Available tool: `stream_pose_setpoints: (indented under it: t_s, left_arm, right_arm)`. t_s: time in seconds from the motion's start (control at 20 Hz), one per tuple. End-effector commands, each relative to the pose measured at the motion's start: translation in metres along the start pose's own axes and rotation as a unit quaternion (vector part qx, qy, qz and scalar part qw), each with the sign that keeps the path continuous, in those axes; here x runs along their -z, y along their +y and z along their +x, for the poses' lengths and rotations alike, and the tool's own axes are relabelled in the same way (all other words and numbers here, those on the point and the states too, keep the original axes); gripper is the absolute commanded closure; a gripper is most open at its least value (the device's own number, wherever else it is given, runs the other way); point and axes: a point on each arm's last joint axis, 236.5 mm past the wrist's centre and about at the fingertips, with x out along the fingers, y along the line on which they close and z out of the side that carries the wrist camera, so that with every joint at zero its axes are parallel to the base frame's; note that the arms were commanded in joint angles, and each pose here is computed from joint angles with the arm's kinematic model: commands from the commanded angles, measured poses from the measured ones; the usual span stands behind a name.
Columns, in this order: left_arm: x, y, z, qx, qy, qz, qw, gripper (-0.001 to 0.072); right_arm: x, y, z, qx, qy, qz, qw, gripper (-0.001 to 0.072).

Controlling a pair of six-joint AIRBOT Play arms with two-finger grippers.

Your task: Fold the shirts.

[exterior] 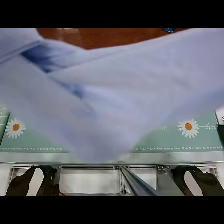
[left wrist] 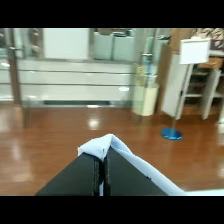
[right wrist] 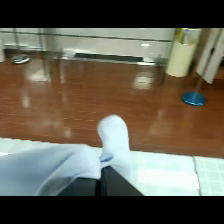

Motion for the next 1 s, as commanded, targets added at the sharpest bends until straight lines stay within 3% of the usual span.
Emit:
stream_pose_setpoints:
  t_s: [0.0,0.25,0.5,0.7,0.95]
  left_arm:
    - [0.018,0.019,-0.027,-0.064,0.043,0.052,0.996,0.0692]
    - [0.124,0.042,0.005,-0.066,0.195,0.031,0.978,0.0692]
    - [0.304,0.089,0.04,-0.115,0.391,-0.045,0.912,0.0692]
    - [0.412,0.087,0.076,-0.105,0.451,-0.144,0.874,0.0691]
    - [0.47,0.078,0.147,-0.088,0.444,-0.275,0.848,0.0691]
  right_arm:
    - [0.032,-0.013,-0.025,0.042,0.037,0.018,0.998,0.069]
    - [0.161,0.026,0.022,-0.062,0.231,0.077,0.968,0.069]
    - [0.308,0.058,0.081,-0.141,0.375,0.181,0.898,0.069]
    - [0.399,0.041,0.138,-0.109,0.416,0.229,0.874,0.069]
    - [0.43,0.013,0.231,-0.079,0.42,0.258,0.867,0.069]
